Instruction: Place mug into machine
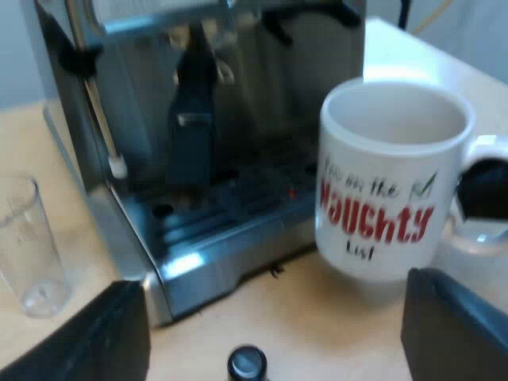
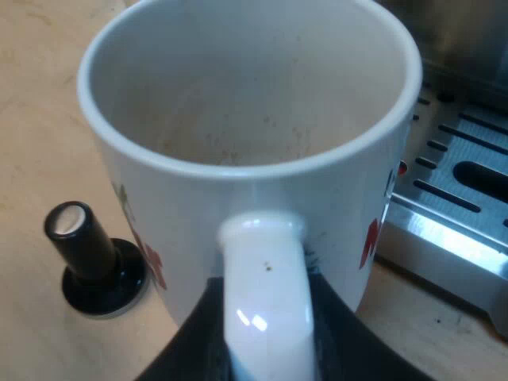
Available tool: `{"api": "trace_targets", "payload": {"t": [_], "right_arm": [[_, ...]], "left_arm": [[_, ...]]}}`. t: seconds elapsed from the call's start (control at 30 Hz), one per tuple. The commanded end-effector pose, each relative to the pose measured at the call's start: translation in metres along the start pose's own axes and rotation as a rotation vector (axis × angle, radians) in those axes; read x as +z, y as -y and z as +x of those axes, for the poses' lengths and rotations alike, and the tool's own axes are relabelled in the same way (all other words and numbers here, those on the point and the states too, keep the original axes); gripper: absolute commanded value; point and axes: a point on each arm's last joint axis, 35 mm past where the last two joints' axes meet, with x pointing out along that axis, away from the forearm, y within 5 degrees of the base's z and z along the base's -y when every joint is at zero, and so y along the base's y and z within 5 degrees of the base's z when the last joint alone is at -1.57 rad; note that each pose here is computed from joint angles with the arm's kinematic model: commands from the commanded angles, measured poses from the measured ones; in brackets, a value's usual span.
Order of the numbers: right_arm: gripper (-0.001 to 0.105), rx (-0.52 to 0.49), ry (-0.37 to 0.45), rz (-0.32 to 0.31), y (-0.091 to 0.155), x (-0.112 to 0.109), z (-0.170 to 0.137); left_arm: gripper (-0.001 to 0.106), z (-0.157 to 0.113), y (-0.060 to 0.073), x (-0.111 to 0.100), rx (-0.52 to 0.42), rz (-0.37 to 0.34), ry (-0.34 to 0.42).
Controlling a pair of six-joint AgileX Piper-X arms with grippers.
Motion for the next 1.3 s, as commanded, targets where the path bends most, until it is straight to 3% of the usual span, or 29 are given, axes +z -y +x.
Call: {"api": "trace_targets", "payload": {"t": [0.03,0.43,0.53,0.7,1.3], "right_arm": [[0.000,-0.051,0.073,0.021,0.003,0.018,0.005],[0.000,-0.072,0.061,0.019,-0.006,0.023,0.039],[0.000,-0.123,0.074,0.105,0.001,0.023,0.048],[0.000,-0.158,0.077,0.143,0.014,0.027,0.061],[0.000,-0.158,0.028,0.133,0.009,0.018,0.090]], "left_arm": [[0.067,0.006,-0.002,-0.003,0.020,0.001,0.008],[0.064,0.022,-0.017,-0.004,-0.068,-0.056,-0.046],[0.064,0.024,-0.020,-0.004,-0.053,-0.068,-0.054],[0.064,0.025,-0.018,-0.004,-0.069,-0.035,-0.060],[0.064,0.028,-0.018,-0.007,-0.085,-0.028,-0.052]]}}
